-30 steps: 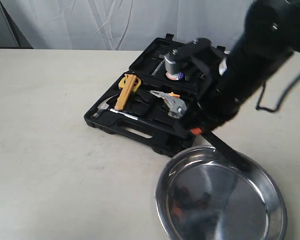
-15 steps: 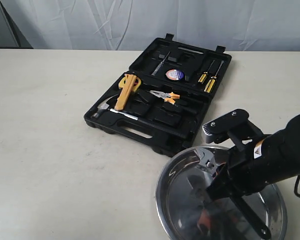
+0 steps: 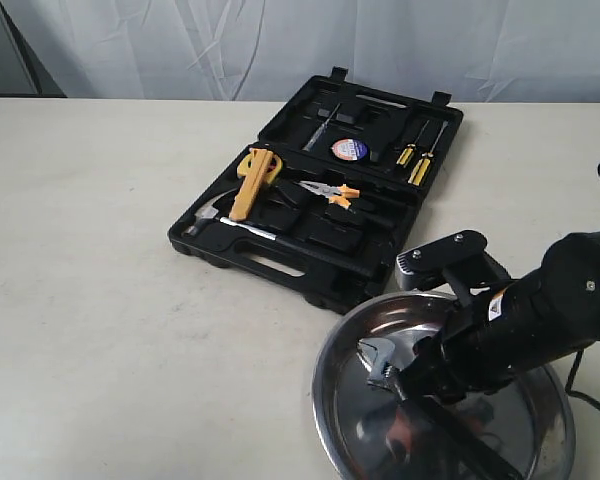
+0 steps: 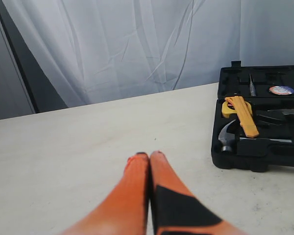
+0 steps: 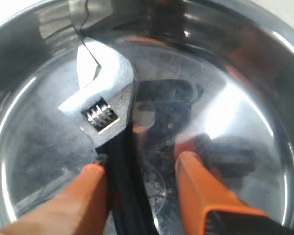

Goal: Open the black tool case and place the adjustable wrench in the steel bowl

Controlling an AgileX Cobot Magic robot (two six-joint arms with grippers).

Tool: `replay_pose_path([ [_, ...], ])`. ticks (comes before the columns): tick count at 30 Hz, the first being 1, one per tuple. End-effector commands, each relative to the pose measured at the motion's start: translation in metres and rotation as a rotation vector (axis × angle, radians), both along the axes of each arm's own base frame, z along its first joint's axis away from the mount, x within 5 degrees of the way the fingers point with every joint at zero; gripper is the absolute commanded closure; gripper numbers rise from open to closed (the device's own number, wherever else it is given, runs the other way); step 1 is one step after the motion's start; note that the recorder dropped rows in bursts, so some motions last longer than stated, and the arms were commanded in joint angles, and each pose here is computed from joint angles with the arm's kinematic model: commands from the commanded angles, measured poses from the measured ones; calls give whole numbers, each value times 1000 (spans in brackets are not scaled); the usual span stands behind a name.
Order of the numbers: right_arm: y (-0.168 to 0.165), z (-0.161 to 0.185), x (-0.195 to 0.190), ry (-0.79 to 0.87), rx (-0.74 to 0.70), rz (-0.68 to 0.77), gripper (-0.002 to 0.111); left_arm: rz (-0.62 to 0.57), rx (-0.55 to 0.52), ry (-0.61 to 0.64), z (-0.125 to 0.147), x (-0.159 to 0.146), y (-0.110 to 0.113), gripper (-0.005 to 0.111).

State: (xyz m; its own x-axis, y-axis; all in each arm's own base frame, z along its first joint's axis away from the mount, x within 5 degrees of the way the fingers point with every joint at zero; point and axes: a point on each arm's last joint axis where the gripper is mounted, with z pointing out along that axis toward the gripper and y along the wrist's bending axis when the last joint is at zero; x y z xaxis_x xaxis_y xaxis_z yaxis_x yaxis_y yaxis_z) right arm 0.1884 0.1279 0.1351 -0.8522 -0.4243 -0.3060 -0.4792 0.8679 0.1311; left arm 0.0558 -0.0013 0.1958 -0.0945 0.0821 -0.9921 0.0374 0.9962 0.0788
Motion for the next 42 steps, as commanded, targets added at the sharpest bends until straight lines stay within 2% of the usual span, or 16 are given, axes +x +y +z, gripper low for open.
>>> replay_pose_path([
  [1, -1, 6, -3, 25, 17, -14, 82, -4, -3, -5, 1, 0, 0, 106],
  [3, -1, 16, -7, 15, 45, -19, 104, -4, -3, -5, 1, 0, 0, 106],
  [4, -2, 22, -8, -5, 59, -17, 109, -4, -3, -5, 1, 0, 0, 106],
  [9, -9, 68, -24, -143, 163, 0, 109, -4, -3, -5, 1, 0, 0, 106],
  [13, -21, 116, -52, -286, 349, -22, 109, -4, -3, -5, 1, 0, 0, 106],
  [17, -28, 137, -68, -362, 450, -33, 109, -4, -3, -5, 1, 0, 0, 106],
  [20, -31, 144, -74, -399, 474, -28, 109, -4, -3, -5, 1, 0, 0, 106],
  [23, -40, 151, -82, -503, 463, 0, 109, -4, -3, -5, 1, 0, 0, 106],
  [27, -52, 152, -93, -644, 506, -24, 109, -4, -3, -5, 1, 0, 0, 106],
  [31, -69, 141, -101, -898, 571, -103, 109, -4, -3, -5, 1, 0, 0, 106],
  [35, -94, 116, -111, -1103, 576, -264, 109, -4, -3, -5, 1, 0, 0, 106],
  [38, -107, 97, -118, -1154, 537, -383, 109, -4, -3, -5, 1, 0, 0, 106],
  [42, -116, 80, -127, -1208, 499, -460, 109, -4, -3, -5, 1, 0, 0, 106],
])
